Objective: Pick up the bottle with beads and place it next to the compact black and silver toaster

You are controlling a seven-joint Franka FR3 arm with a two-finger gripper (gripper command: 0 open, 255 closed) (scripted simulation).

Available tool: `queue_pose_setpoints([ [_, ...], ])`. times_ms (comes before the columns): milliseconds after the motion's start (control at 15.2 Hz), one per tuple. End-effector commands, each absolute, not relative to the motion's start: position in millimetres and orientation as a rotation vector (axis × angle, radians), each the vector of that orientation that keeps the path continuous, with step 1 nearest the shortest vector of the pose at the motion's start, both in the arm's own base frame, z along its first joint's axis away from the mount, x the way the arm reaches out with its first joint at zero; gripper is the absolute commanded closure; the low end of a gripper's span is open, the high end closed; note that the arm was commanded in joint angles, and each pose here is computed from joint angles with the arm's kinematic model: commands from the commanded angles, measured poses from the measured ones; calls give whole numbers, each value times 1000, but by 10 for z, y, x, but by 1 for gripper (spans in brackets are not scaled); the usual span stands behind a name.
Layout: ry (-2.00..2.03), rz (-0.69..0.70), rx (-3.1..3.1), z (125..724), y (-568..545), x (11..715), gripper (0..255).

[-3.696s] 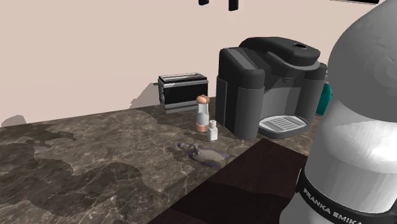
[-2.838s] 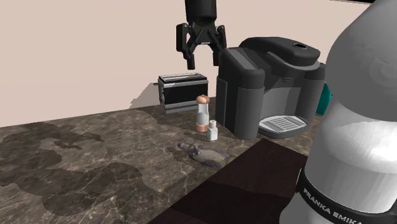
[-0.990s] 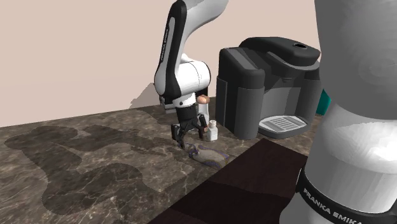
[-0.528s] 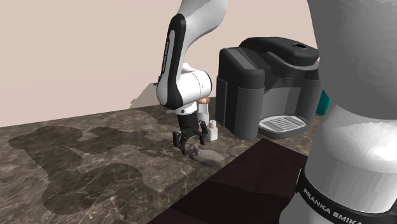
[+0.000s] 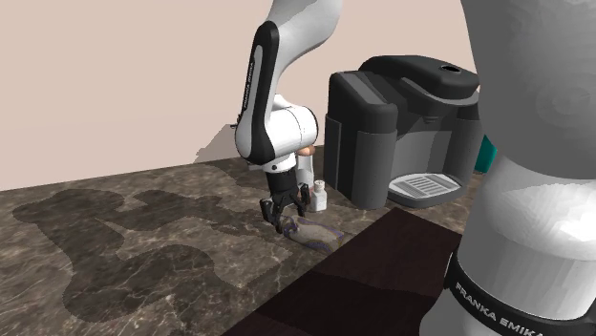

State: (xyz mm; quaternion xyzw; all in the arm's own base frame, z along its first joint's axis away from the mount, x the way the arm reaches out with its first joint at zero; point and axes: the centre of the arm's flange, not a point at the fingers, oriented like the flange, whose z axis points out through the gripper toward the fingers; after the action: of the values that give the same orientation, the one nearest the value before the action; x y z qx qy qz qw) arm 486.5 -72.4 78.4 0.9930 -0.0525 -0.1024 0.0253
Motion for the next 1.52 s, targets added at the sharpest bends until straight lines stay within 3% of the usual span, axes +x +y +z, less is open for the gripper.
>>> queue_pose_setpoints([
  [0,-162,-317,3070,783,-725,4864,255],
  [462,-162,-317,3070,783,-724,4865,255],
  [1452,-162,-317,3070,1574,-724,4865,255],
])
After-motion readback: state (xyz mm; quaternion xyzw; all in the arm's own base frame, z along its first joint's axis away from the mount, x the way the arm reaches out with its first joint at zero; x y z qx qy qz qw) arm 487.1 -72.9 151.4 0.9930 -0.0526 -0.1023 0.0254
